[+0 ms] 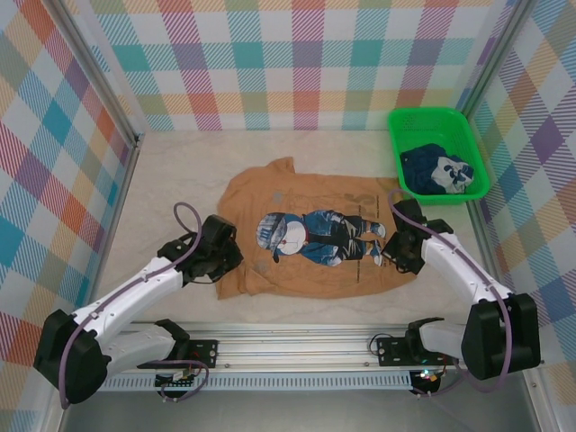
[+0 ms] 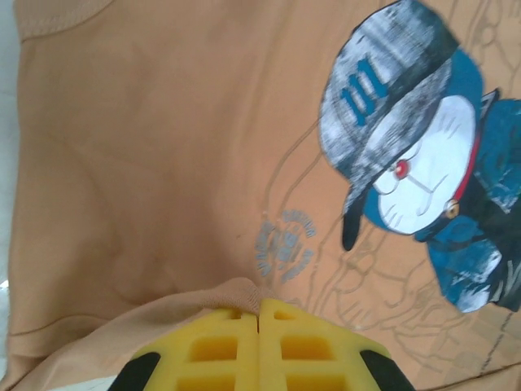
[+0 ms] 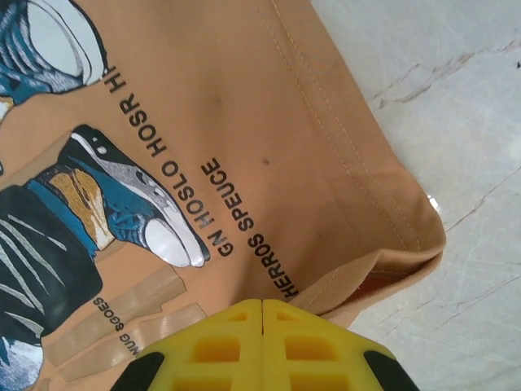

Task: Fold and stack the t-shirts

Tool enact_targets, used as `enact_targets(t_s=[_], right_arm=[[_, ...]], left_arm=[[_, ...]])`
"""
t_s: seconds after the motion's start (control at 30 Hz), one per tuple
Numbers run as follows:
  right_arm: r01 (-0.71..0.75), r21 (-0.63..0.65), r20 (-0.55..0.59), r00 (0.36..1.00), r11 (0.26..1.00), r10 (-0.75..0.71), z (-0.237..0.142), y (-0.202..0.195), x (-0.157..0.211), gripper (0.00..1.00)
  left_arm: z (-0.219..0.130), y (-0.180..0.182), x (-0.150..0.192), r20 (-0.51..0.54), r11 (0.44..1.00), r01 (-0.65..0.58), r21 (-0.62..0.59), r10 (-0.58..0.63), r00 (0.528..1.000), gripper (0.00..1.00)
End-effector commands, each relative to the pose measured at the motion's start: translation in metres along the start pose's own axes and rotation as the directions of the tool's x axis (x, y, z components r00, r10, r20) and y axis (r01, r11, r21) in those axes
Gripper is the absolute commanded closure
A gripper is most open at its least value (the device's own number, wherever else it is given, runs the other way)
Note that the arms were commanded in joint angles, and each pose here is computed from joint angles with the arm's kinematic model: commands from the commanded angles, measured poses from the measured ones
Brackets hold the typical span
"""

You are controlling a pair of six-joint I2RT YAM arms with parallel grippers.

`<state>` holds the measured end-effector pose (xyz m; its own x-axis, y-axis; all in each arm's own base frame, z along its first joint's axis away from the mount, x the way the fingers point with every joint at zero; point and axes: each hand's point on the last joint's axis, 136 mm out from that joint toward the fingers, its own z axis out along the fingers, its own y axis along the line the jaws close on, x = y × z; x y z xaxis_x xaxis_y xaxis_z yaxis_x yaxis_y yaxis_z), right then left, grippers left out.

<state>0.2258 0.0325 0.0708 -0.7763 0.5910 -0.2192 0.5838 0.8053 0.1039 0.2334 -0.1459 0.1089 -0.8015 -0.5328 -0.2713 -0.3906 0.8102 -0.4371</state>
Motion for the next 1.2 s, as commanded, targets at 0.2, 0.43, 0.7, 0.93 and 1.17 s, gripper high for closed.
enact_targets(t_s=[0.2, 0.43, 0.7, 0.93, 1.17], right_arm=[[0.020, 0.011, 0.029, 0.999, 1.000, -0.020, -0.011, -0.013, 0.003, 1.00], [0.324, -0.492, 0.396, 0.910, 0.808, -0.124, -0.151, 0.119, -0.075, 1.00], [0.471, -0.688, 0.616, 0.781, 0.553, 0.102, -0.327, 0.139, -0.092, 1.00], [0.472, -0.760, 0.595, 0.783, 0.447, 0.184, -0.387, 0.163, -0.110, 1.00], [0.433, -0.799, 0.538, 0.824, 0.416, 0.175, -0.368, 0.250, -0.176, 1.00]], left_arm=[[-0.007, -0.007, -0.011, 0.037, 0.999, -0.016, -0.033, 0.017, 0.999, 1.00], [-0.195, -0.047, -0.161, 0.638, 0.997, 0.069, -0.032, -0.033, 0.769, 1.00], [-0.400, -0.101, -0.219, 0.902, 0.974, -0.092, 0.206, -0.152, 0.405, 1.00], [-0.427, -0.169, -0.272, 0.934, 0.963, -0.241, 0.120, -0.026, 0.358, 1.00], [-0.339, -0.202, -0.405, 0.857, 0.906, -0.226, 0.357, -0.221, 0.466, 1.00]])
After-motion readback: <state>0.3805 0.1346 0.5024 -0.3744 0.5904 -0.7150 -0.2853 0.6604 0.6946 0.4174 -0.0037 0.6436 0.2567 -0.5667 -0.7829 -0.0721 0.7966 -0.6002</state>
